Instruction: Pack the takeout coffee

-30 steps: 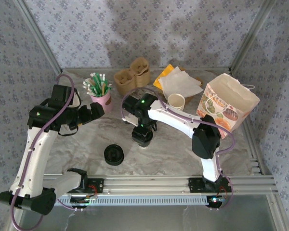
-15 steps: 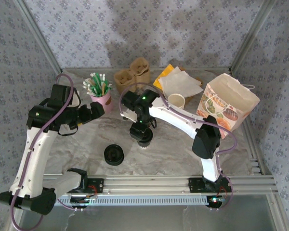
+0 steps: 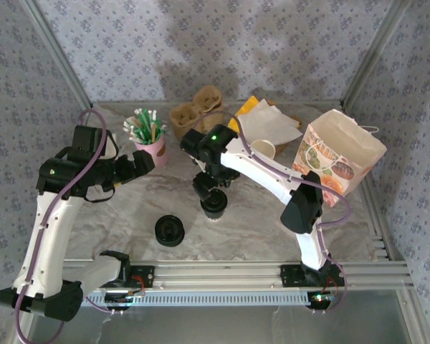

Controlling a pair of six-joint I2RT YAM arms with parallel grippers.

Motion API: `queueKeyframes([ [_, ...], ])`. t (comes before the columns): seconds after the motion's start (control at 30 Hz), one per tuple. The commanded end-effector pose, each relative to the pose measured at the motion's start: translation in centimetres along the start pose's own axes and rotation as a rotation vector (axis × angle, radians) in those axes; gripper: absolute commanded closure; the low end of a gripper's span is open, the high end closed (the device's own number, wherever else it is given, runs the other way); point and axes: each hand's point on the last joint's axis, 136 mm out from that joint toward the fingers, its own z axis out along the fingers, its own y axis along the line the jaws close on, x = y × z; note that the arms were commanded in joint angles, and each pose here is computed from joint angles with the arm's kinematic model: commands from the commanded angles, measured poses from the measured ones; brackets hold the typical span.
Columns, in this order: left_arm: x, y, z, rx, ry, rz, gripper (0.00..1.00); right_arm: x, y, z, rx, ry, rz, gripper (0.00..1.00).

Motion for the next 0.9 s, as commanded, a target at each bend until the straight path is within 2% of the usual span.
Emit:
queueKeyframes([
  [0.0, -0.3, 0.0, -0.2, 0.014, -0.033, 0.01, 0.0, 0.9, 0.4, 0.3, -0.017, 0.043, 0.14, 0.15],
  [0.2, 0.4, 0.0, 0.4, 0.029, -0.013, 0.055, 0.0, 1.0, 1.3, 1.5, -0.057, 0.07, 0.194, 0.12],
  [0.37, 2.3, -0.2, 0.9, 0.029, 0.062, 0.159, 0.0, 1.2, 1.4, 2.4, -0.062, 0.09, 0.215, 0.11],
  [0.47, 3.9, 0.2, 1.2, -0.022, 0.115, 0.255, 0.0, 0.9, 1.5, 2.7, -0.063, 0.085, 0.213, 0.09],
  [0.6, 4.7, 1.2, 1.5, -0.128, 0.112, 0.391, 0.0, 1.0, 1.7, 3.3, -0.064, 0.101, 0.219, 0.08],
  [0.87, 4.9, 0.5, 1.6, -0.097, 0.078, 0.442, 0.0, 1.0, 1.4, 4.2, -0.05, 0.116, 0.234, 0.08],
])
